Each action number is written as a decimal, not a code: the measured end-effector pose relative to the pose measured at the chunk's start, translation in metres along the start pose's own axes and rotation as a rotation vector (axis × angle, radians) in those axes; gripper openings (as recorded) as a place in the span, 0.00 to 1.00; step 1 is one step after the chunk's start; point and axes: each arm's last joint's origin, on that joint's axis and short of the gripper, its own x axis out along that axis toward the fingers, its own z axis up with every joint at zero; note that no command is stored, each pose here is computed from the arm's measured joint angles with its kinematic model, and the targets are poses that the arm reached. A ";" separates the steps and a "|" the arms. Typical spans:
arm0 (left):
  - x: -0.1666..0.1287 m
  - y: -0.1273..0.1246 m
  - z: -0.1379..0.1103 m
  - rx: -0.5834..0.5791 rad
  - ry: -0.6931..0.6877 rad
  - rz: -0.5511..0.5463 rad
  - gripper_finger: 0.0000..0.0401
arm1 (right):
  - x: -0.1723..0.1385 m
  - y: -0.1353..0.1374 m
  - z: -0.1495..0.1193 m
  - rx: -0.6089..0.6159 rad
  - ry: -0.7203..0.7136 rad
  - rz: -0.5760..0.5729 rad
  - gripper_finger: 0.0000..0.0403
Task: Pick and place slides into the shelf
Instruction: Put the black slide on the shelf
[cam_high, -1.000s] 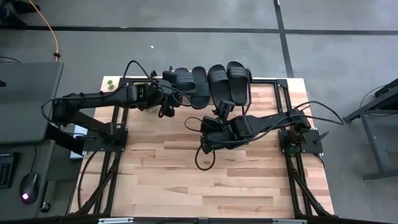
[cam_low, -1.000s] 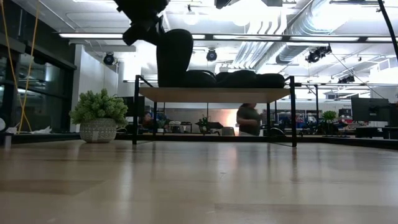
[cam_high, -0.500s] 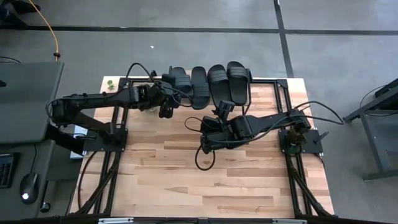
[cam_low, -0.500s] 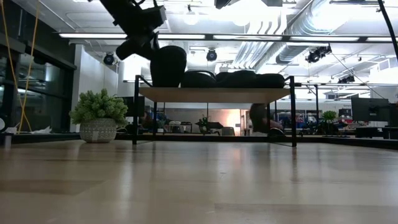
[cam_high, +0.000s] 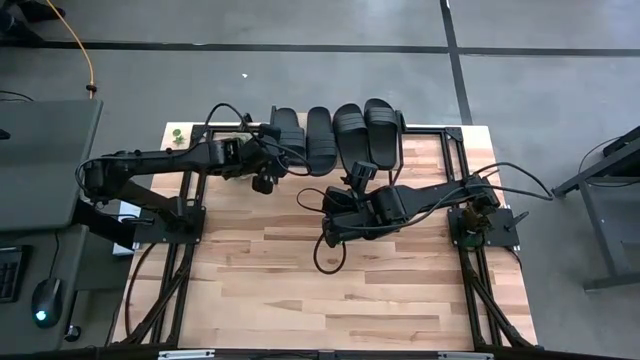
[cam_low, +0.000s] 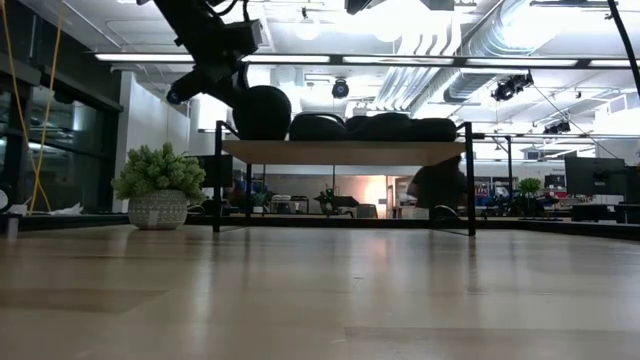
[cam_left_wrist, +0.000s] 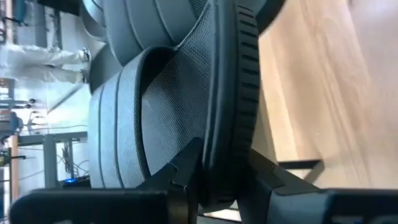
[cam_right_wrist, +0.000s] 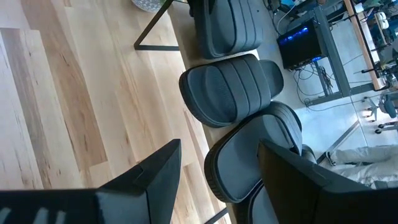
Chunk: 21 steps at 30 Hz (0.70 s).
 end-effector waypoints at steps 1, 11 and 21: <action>0.000 -0.001 -0.001 -0.002 0.006 -0.006 0.17 | 0.000 0.000 0.000 0.000 0.000 0.000 0.51; 0.000 -0.004 -0.004 -0.028 0.035 -0.036 0.33 | 0.000 0.000 0.000 0.000 0.000 0.000 0.51; 0.000 -0.003 -0.001 -0.076 -0.011 -0.049 0.52 | 0.000 0.000 0.000 0.000 0.000 0.000 0.51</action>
